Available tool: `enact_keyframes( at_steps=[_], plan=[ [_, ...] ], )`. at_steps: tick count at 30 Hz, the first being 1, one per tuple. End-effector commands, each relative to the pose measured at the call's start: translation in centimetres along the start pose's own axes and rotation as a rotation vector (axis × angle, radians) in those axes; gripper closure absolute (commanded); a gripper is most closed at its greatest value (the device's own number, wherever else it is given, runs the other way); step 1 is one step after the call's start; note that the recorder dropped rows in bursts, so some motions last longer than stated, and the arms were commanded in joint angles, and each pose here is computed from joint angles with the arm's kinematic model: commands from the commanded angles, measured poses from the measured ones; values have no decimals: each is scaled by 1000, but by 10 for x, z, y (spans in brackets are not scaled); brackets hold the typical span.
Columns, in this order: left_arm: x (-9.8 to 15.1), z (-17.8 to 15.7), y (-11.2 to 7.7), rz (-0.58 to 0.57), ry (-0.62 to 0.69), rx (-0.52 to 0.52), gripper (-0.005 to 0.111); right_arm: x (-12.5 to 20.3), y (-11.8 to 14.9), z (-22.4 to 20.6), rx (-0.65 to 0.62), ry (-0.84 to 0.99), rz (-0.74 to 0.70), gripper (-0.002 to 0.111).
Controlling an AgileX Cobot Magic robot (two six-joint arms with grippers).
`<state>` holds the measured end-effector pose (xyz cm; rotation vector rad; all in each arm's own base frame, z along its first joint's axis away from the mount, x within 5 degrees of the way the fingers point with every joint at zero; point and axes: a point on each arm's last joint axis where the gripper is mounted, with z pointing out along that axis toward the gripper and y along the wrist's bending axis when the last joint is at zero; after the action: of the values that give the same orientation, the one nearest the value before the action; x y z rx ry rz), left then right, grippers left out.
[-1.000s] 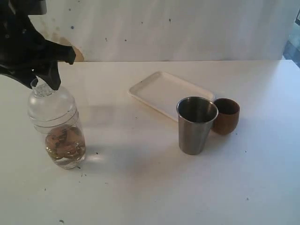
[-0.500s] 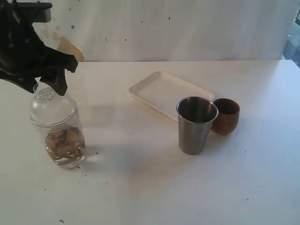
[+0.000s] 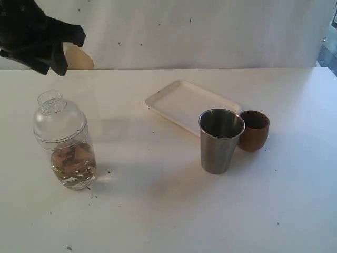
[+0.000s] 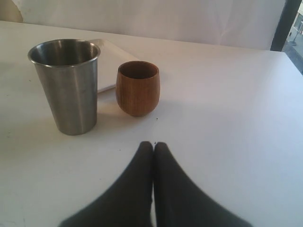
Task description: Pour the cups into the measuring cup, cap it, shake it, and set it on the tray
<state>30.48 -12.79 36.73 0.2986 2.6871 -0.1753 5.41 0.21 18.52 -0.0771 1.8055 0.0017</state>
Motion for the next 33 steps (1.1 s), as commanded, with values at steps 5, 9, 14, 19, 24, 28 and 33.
enact_keyframes(
  at_steps=[5, 9, 14, 19, 24, 28, 33],
  plan=[
    [16, 14, -15, 119, 83, 47, 107, 0, 0, 0, 2, -10, -5, 108],
    [26, 29, -8, 108, 134, -23, 107, 0, 0, 0, 2, -10, 12, 108],
    [32, 40, -5, 113, 150, -43, 107, 0, 0, 0, 2, -10, 12, 108],
    [31, 39, -6, 110, 134, -34, 107, 0, 0, 0, 2, -10, 12, 108],
    [22, 19, -11, 115, 54, 20, 107, 0, 0, 0, 2, -10, 12, 108],
    [14, -18, -13, 113, -128, 52, 97, 0, 0, 0, 2, -10, 12, 108],
    [21, -59, -4, 118, -269, 6, 33, 0, 0, 0, 2, -10, 12, 108]
  ],
)
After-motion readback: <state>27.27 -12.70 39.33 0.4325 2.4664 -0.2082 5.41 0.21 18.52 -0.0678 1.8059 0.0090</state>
